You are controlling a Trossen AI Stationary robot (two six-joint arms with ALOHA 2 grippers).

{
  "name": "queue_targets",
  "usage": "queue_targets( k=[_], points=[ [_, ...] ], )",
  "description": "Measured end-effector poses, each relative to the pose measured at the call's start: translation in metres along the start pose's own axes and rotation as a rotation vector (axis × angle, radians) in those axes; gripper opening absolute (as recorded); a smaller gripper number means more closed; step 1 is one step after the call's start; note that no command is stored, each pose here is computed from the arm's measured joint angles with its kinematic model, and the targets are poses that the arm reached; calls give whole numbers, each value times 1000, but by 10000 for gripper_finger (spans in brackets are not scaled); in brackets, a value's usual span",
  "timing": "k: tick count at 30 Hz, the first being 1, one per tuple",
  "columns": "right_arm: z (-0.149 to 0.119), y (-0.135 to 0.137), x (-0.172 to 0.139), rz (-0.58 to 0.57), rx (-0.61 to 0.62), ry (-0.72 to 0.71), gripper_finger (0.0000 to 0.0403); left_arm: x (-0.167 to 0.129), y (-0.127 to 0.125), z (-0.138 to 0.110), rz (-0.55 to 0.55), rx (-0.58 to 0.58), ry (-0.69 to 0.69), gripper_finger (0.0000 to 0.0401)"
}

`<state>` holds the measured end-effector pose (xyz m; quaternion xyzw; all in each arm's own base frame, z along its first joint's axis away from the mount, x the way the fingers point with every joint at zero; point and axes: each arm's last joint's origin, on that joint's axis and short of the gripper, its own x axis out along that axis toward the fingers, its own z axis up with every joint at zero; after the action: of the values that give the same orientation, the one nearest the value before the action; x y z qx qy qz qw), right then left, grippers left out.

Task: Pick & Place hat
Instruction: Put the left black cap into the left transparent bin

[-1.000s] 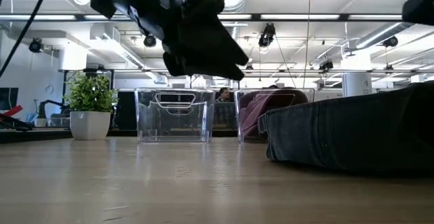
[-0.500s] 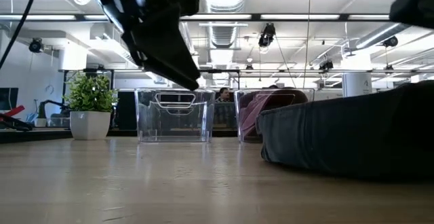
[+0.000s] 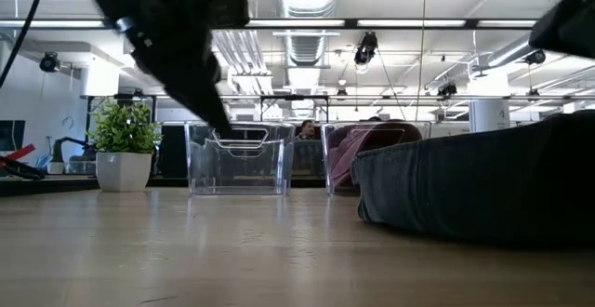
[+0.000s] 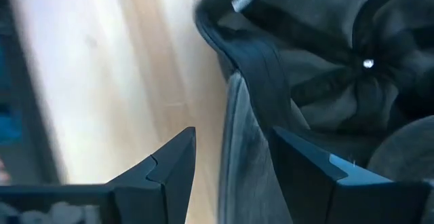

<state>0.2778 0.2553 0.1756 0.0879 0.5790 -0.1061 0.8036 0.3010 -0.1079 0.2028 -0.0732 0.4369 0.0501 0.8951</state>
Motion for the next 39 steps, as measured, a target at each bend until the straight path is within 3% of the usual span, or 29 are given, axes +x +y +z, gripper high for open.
queue_targets(
  k=[5,9,13,19,26,31,35,39],
  points=[
    [10,-2,21,-31,61,43,170,-2,-2,-14,89,42,61,149],
    [27,-14,26,-48,124,48,111,-8,-4,-24,90,23,83,149],
    [46,-31,20,-61,143,34,27,-20,-1,-34,111,-71,57,149],
    [77,-58,-12,9,241,-46,13,-56,4,-44,120,-209,-78,149],
    [117,-107,-107,319,437,-357,11,-108,8,-43,99,-305,-337,149],
    [126,-154,-163,391,698,-710,12,-136,13,-42,139,-356,-520,149],
    [128,-178,-179,375,895,-979,12,-147,16,-41,193,-387,-618,149],
    [135,-186,-173,479,975,-1103,12,-148,18,-40,217,-423,-654,149]
  ],
)
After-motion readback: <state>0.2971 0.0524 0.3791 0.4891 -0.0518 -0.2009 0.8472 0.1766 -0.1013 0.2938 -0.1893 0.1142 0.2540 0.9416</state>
